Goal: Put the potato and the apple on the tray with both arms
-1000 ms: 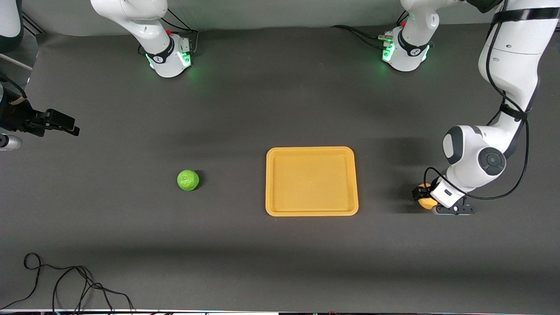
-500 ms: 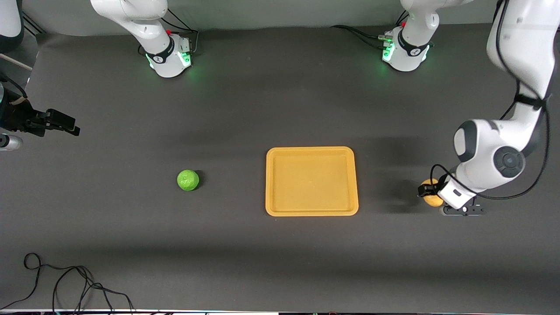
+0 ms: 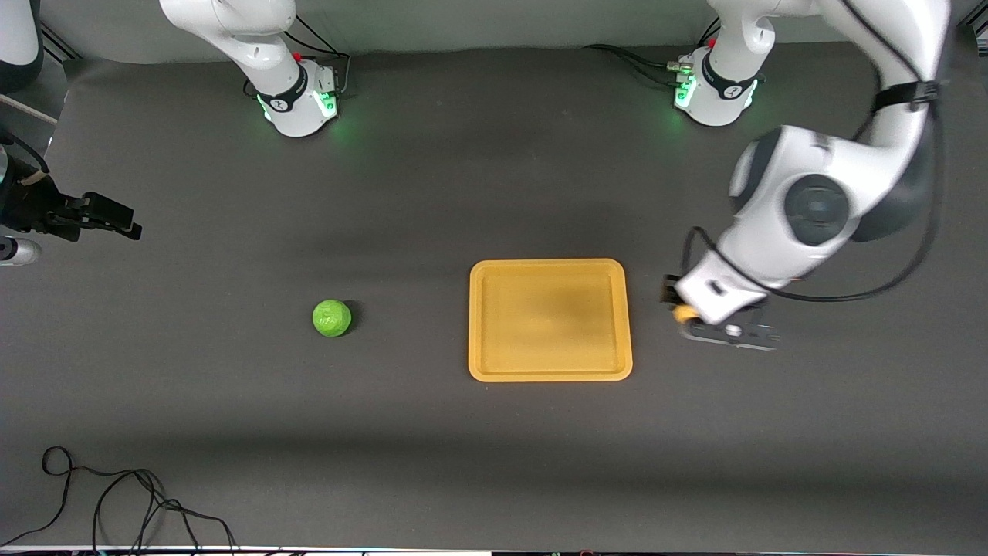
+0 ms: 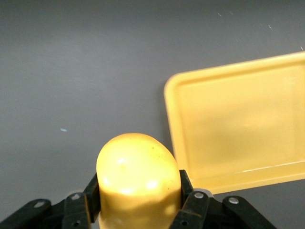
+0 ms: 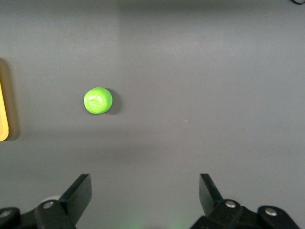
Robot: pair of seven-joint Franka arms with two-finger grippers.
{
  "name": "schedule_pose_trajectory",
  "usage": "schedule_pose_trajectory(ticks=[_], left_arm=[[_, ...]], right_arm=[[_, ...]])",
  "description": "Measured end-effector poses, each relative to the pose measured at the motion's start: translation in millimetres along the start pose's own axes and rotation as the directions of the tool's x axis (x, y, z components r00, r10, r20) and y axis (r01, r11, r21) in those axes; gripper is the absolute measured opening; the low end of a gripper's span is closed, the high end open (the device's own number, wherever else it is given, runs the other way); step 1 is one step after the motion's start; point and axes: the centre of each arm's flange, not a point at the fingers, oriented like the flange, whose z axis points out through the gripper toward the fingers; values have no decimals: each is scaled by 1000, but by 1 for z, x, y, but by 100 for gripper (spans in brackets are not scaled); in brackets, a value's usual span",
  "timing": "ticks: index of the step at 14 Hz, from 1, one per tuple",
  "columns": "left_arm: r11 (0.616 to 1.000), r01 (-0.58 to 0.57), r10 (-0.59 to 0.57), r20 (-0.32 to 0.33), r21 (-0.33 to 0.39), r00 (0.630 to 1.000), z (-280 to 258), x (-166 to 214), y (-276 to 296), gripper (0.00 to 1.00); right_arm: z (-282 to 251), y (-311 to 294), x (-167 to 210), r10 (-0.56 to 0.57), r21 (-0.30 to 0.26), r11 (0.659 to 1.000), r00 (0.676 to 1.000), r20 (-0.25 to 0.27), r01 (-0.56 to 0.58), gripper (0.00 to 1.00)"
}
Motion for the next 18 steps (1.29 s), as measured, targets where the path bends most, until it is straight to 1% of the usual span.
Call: schedule_pose_trajectory(ticks=[2,4,7,12,15,18], left_arm=[[1000,31,-30,25,-7,999,46,6,22,65],[999,32,-32,60,4,998,98,8,40,65],[999,31,-31,61,-6,998,150,10,56,65],[999,29,-28,68,-13,997,180,9,64,65],[999,31,-30,72,-11,997,183,7,66,65],[998,61,-60,77,-5,995,186,5,72,65]], right_arm=[[0,-2,0,-3,0,1000,1000,0,3,100],[0,-4,0,-7,-1,1000,1000,-1,7,100],[0,0,0,-1,0,1000,1000,-2,1,100],[0,0,0,1,0,1000,1000,-2,-1,100],[0,-1,0,-1,0,1000,1000,-2,1,100],[0,-1,0,-2,0,1000,1000,-2,2,100]])
